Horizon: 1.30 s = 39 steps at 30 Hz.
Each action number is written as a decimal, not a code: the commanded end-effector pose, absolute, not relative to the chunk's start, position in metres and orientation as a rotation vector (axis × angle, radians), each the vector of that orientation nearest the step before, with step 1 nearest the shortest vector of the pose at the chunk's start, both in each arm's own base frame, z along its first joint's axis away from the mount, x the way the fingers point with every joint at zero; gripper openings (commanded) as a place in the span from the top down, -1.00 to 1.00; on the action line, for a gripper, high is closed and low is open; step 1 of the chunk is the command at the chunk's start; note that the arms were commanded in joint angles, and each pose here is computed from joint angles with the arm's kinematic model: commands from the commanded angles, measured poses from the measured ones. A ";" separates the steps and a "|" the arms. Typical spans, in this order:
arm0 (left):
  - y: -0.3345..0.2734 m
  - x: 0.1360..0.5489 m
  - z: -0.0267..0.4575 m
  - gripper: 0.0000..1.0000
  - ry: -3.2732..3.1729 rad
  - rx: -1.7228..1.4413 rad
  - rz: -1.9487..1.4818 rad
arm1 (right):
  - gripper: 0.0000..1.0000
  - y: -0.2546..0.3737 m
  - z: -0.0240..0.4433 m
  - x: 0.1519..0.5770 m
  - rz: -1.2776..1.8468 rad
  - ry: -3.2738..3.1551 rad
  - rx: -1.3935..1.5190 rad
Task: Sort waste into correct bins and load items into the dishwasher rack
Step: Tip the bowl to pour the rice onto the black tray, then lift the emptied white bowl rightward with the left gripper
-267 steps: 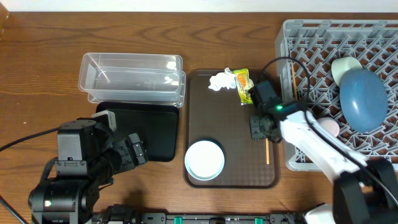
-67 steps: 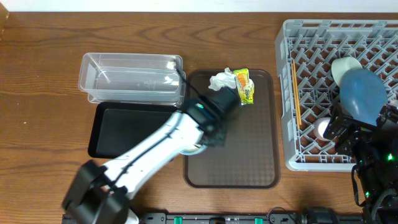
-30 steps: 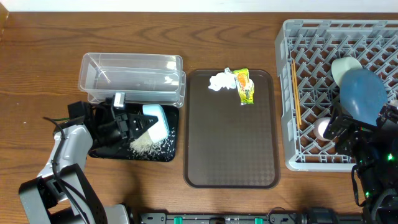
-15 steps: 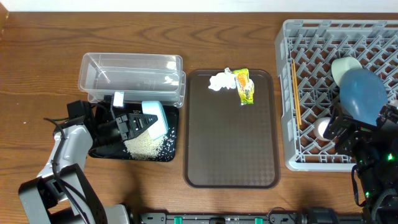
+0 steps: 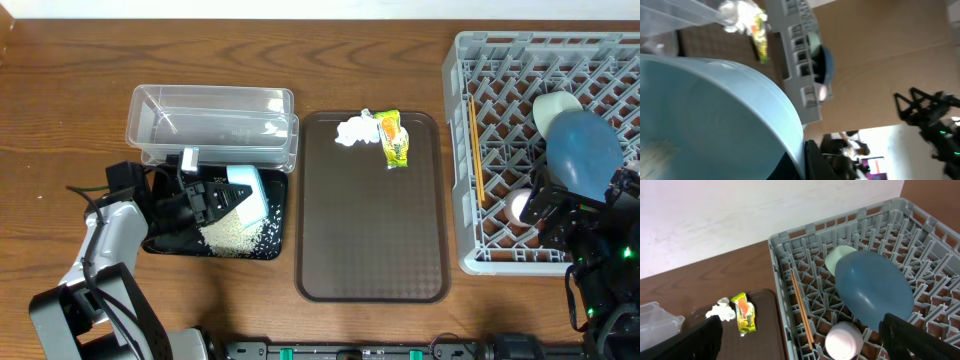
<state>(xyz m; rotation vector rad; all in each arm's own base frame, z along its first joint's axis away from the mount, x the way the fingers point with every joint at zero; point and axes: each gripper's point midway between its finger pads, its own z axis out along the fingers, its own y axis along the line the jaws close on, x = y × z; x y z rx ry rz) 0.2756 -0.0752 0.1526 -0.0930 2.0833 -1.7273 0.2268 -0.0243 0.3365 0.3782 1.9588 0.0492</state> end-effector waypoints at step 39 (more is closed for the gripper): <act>-0.172 0.308 0.234 0.88 2.148 0.208 -1.426 | -0.98 -0.028 0.338 0.226 0.036 1.952 0.398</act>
